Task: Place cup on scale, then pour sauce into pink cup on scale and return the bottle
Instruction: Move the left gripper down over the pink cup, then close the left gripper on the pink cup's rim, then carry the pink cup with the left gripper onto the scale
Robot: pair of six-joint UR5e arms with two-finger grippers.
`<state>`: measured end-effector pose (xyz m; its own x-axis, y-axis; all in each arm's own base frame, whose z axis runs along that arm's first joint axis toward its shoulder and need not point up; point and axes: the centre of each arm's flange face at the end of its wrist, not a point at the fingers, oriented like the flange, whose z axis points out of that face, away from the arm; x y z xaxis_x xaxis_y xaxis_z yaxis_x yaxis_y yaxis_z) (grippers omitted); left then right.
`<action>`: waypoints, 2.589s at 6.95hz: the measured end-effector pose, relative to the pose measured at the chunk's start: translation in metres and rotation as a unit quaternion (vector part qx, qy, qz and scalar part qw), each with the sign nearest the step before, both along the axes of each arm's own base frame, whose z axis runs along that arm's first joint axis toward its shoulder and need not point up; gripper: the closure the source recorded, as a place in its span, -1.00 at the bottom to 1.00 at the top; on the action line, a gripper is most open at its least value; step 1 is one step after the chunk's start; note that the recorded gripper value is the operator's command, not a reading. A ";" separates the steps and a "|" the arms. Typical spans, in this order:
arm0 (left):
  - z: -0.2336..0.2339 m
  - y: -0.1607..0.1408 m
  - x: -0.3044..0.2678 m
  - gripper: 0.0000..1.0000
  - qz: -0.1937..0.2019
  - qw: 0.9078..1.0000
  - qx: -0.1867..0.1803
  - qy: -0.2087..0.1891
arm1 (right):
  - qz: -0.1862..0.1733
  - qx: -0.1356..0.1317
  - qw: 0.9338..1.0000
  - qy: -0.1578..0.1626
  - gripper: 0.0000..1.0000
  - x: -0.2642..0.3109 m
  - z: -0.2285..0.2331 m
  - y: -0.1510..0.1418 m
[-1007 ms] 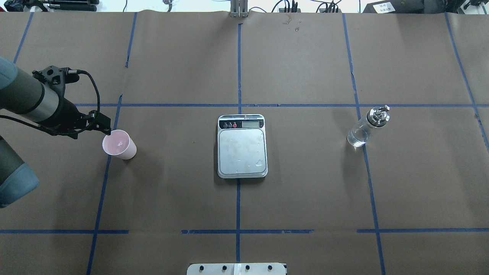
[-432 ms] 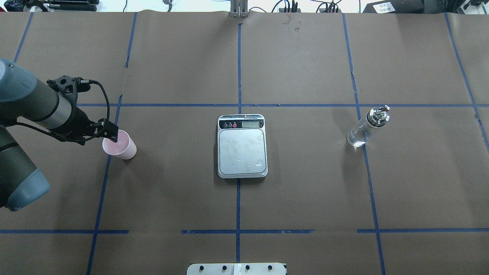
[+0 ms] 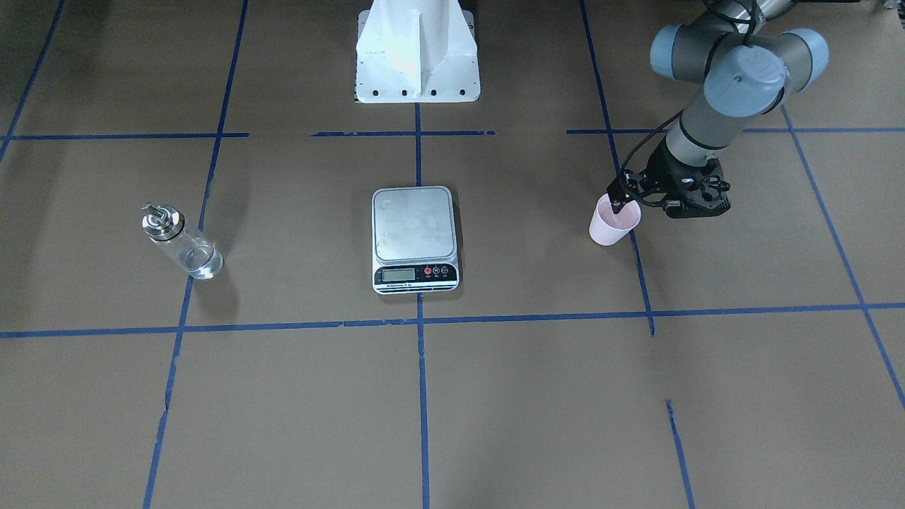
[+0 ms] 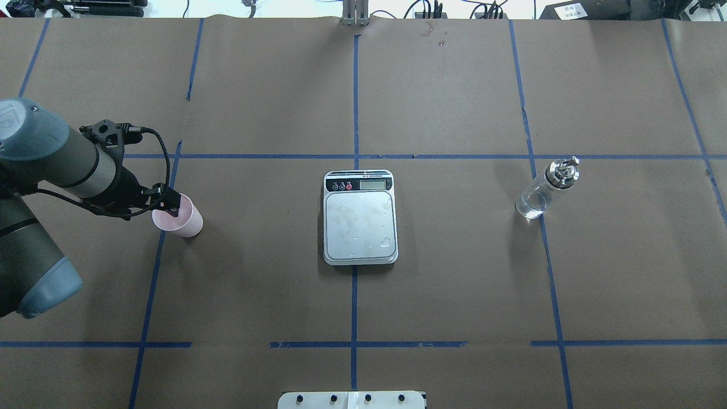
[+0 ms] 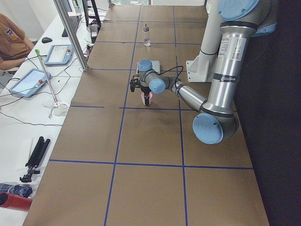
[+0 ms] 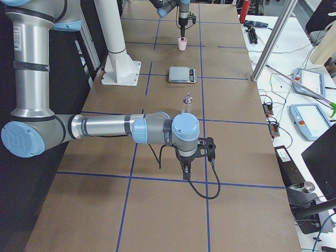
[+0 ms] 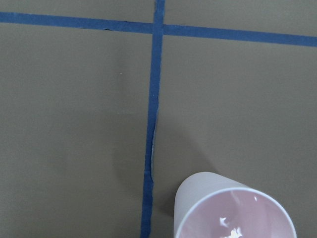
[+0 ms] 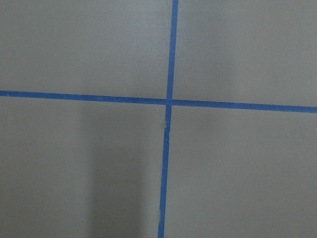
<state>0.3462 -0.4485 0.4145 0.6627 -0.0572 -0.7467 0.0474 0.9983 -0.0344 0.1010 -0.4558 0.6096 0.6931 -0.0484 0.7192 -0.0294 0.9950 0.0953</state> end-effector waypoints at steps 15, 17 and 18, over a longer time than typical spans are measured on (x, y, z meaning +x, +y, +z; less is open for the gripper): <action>-0.032 0.006 -0.005 1.00 -0.002 0.999 0.023 0.024 | 0.000 0.007 1.000 0.006 -1.00 0.000 -0.007 -0.002; -0.077 0.006 -0.007 1.00 -0.003 1.000 0.015 0.015 | -0.001 0.029 0.999 0.013 -1.00 0.000 -0.028 -0.007; -0.119 0.001 0.000 1.00 -0.004 1.000 0.009 0.008 | -0.003 0.050 0.999 0.020 -1.00 -0.002 -0.048 -0.009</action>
